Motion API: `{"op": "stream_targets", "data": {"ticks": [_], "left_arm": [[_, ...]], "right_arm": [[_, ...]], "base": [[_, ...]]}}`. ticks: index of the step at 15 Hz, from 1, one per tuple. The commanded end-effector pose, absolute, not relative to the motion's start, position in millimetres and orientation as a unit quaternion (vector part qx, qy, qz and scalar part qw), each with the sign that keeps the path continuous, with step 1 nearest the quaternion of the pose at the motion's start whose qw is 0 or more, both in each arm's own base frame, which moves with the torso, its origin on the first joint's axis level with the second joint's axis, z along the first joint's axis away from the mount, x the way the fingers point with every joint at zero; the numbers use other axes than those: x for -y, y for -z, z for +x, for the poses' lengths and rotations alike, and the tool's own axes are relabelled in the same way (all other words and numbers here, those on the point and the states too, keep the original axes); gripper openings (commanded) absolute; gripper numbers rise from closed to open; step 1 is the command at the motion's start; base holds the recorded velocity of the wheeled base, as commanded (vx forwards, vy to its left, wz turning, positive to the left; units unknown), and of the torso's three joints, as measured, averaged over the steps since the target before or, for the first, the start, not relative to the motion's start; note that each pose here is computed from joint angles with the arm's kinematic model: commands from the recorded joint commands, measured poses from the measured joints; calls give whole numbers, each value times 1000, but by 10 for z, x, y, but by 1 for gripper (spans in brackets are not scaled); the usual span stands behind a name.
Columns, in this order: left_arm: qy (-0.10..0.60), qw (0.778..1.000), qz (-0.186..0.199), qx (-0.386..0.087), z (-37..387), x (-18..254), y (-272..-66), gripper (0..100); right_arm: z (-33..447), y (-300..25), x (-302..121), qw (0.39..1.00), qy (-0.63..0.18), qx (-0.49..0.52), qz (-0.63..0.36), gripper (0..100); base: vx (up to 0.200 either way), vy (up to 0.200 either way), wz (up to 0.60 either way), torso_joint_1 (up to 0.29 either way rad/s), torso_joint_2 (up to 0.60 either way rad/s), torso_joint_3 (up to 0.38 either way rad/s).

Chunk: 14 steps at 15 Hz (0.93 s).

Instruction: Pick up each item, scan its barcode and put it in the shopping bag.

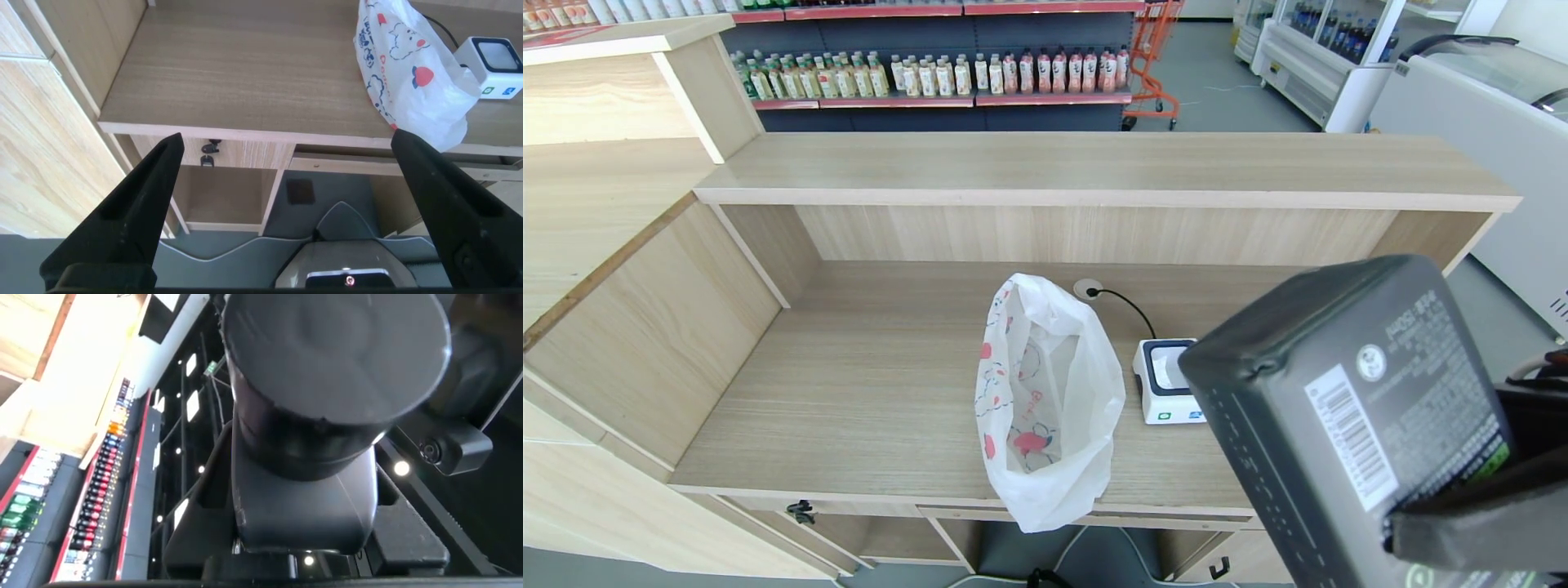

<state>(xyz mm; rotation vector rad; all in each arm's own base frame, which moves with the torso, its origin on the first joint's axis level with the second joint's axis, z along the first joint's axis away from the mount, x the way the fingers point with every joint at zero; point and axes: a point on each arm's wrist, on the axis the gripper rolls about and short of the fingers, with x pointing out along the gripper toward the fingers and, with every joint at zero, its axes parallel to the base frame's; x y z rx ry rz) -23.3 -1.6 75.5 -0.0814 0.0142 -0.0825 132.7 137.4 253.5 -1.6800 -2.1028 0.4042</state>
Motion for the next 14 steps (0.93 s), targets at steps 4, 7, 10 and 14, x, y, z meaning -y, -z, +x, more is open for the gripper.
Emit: {"op": "stream_targets", "data": {"ticks": [4,7,10,14], "left_arm": [[41,998,-41,-7,-233,16,-755,100],[41,998,-41,-7,-233,16,-755,100],[41,998,-41,-7,-233,16,-755,100],[41,998,-41,-7,-233,16,-755,100]], "right_arm": [[1418,-2603,-1335,246,-151,720,-631,0],[1681,-2483,-1014,508,-240,448,-695,0],[1717,-2395,-543,744,-248,207,-585,0],[1574,-2259,8,844,-173,94,-499,0]], "base": [[0,0,0,0,0,0],[0,0,0,0,0,0],[0,0,0,0,0,0],[0,0,0,0,0,0]]}}
